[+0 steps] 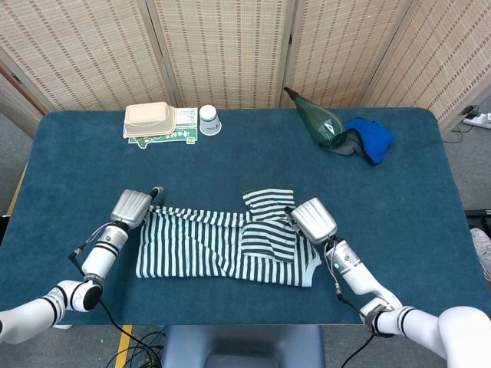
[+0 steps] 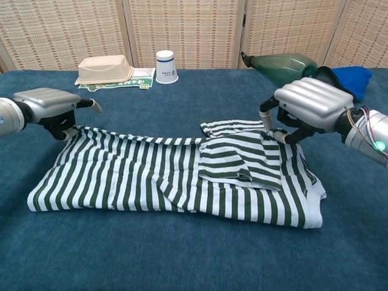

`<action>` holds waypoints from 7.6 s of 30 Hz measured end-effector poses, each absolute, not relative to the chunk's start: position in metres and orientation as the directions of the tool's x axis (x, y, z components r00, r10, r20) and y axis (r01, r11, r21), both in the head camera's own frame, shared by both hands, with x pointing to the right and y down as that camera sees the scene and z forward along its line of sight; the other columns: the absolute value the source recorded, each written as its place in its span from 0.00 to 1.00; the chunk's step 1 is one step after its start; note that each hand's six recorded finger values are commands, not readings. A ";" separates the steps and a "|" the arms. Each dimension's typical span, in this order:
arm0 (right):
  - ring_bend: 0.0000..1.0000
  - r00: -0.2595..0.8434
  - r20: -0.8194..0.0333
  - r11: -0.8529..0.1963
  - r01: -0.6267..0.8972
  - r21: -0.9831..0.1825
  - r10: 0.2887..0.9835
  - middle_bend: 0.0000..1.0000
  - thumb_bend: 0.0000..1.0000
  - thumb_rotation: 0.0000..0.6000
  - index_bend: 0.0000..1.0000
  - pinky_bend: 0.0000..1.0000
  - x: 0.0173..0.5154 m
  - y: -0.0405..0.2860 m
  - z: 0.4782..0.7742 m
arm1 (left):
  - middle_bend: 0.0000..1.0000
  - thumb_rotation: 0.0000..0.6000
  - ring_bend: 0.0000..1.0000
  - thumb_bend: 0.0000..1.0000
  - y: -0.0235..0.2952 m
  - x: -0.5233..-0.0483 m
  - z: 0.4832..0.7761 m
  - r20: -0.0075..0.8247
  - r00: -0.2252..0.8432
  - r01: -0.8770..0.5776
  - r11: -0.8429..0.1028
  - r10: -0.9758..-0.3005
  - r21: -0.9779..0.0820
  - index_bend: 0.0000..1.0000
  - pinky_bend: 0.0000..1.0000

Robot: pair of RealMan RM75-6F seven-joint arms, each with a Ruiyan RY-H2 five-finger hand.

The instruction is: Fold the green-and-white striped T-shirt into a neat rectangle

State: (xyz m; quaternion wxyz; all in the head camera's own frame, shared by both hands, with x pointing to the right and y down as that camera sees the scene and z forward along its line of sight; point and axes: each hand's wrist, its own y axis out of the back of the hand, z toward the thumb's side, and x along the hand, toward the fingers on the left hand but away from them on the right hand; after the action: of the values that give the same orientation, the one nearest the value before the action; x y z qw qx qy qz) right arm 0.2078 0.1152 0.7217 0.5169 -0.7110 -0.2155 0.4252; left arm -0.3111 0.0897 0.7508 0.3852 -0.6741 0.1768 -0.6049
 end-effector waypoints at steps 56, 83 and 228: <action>0.99 0.614 -0.508 -0.533 -0.162 -0.831 0.605 0.91 0.19 1.00 0.45 1.00 0.217 0.174 0.703 | 0.88 1.00 0.81 0.32 0.113 -0.349 0.688 0.595 0.166 0.106 -0.585 -0.787 -0.804 0.00 0.96; 0.99 0.598 -0.482 -0.508 -0.140 -0.850 0.640 0.93 0.43 1.00 0.55 1.00 0.208 0.161 0.711 | 0.88 1.00 0.81 0.32 0.116 -0.360 0.690 0.598 0.150 0.081 -0.593 -0.788 -0.801 0.00 0.96; 1.00 0.327 -0.629 -0.519 -0.366 -0.772 0.706 0.96 0.55 1.00 0.70 1.00 0.166 0.051 0.778 | 0.87 1.00 0.81 0.32 0.183 -0.414 0.674 0.651 0.081 -0.009 -0.654 -0.754 -0.756 0.00 0.96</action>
State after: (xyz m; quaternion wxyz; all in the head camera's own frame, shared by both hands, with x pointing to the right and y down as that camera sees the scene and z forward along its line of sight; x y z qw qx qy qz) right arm 0.1663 0.0511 0.7783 0.4735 -0.6626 -0.1280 0.5660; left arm -0.4144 0.1834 0.6745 0.3031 -0.6699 0.2848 -0.6150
